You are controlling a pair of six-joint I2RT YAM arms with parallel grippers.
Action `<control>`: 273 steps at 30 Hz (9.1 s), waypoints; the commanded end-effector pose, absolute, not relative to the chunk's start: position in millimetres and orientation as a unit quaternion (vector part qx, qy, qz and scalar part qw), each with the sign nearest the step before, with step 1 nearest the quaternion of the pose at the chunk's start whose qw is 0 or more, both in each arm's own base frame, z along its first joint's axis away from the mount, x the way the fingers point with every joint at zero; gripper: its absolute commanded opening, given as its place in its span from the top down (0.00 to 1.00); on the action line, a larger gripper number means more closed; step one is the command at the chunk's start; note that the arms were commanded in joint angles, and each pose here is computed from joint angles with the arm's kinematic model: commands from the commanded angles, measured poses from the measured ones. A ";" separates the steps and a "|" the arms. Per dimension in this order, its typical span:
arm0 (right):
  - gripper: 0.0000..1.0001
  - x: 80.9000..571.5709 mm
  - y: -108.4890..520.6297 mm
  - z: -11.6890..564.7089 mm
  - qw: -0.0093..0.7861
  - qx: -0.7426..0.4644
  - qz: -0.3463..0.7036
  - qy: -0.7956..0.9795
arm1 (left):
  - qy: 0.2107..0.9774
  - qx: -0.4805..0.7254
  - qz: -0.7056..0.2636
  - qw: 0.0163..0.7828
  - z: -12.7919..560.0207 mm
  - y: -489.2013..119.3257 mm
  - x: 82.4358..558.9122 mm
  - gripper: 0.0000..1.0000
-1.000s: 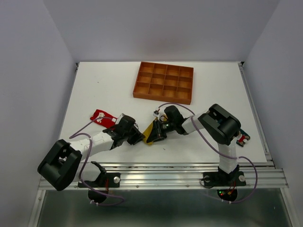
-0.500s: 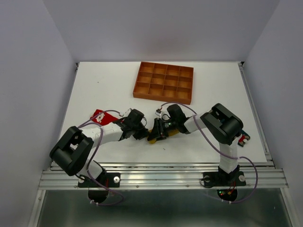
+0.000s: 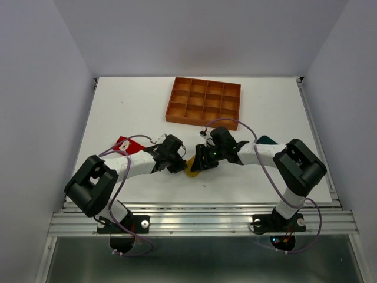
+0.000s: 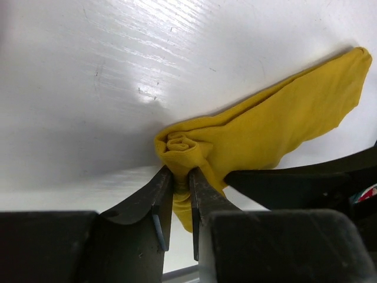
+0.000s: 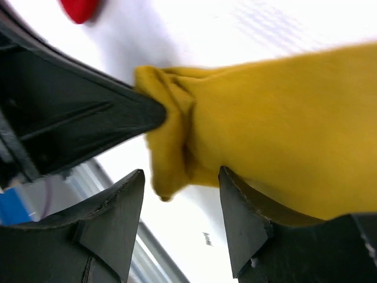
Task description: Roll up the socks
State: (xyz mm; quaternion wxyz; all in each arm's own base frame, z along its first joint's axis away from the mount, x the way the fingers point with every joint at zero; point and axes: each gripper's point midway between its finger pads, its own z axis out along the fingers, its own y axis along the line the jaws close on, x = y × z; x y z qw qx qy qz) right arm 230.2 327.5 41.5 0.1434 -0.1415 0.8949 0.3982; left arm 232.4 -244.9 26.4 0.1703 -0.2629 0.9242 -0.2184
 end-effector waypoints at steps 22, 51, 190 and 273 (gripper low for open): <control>0.42 200.6 372.2 98.7 0.379 -0.349 0.296 0.804 | 0.946 -0.272 -0.117 0.133 10.7 -206.9 192.4 1.00; 0.44 190.8 368.0 20.4 0.370 -0.411 0.130 0.823 | 0.944 -0.276 -0.139 0.115 14.2 -216.3 187.5 1.00; 0.37 176.6 391.4 88.9 0.444 -0.416 0.252 0.753 | 0.949 -0.243 -0.146 0.138 21.8 -216.1 195.3 1.00; 0.96 185.0 351.9 47.2 0.317 -0.124 0.426 0.838 | 0.913 -0.254 -0.232 0.220 81.2 -192.2 217.8 0.29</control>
